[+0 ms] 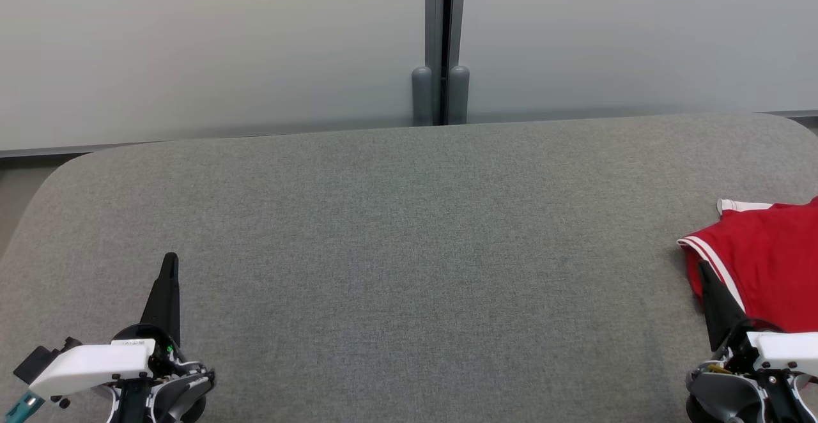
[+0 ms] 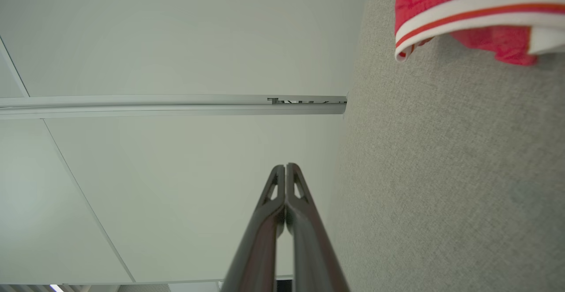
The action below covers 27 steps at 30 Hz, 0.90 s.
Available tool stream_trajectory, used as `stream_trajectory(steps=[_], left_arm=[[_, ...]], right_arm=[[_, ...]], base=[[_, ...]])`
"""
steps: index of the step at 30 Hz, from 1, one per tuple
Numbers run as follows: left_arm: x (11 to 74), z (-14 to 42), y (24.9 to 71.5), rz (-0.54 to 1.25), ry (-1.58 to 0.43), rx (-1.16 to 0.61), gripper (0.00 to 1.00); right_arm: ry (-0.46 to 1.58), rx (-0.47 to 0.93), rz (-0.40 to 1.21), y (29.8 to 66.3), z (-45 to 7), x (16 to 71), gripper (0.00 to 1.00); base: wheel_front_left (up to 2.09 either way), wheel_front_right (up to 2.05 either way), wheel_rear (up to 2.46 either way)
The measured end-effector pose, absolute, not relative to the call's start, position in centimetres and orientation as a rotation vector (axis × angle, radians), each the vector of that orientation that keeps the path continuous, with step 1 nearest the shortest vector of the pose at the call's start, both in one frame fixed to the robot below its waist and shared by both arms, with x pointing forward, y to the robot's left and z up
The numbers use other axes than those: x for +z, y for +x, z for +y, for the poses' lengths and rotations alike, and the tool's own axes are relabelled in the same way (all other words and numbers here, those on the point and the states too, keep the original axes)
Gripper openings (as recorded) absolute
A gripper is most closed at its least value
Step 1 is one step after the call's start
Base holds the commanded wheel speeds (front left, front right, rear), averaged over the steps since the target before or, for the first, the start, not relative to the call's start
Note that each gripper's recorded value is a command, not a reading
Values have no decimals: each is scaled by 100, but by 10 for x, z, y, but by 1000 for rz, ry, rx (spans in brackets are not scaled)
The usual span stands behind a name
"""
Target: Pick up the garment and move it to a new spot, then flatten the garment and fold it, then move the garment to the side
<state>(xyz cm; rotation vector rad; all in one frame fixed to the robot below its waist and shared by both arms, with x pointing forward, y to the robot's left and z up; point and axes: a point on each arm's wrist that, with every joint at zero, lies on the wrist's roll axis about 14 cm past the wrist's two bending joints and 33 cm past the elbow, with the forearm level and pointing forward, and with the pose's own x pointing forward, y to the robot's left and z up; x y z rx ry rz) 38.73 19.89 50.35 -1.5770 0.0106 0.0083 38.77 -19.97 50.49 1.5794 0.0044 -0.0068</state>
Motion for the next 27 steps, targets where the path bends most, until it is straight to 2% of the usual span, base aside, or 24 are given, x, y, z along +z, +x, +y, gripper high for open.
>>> stream_trajectory(steps=[27], left_arm=[[504,199,387,11,-1577,8,0]], right_arm=[[1579,-7,4,388,-200,505,0]], base=[[0,0,0]])
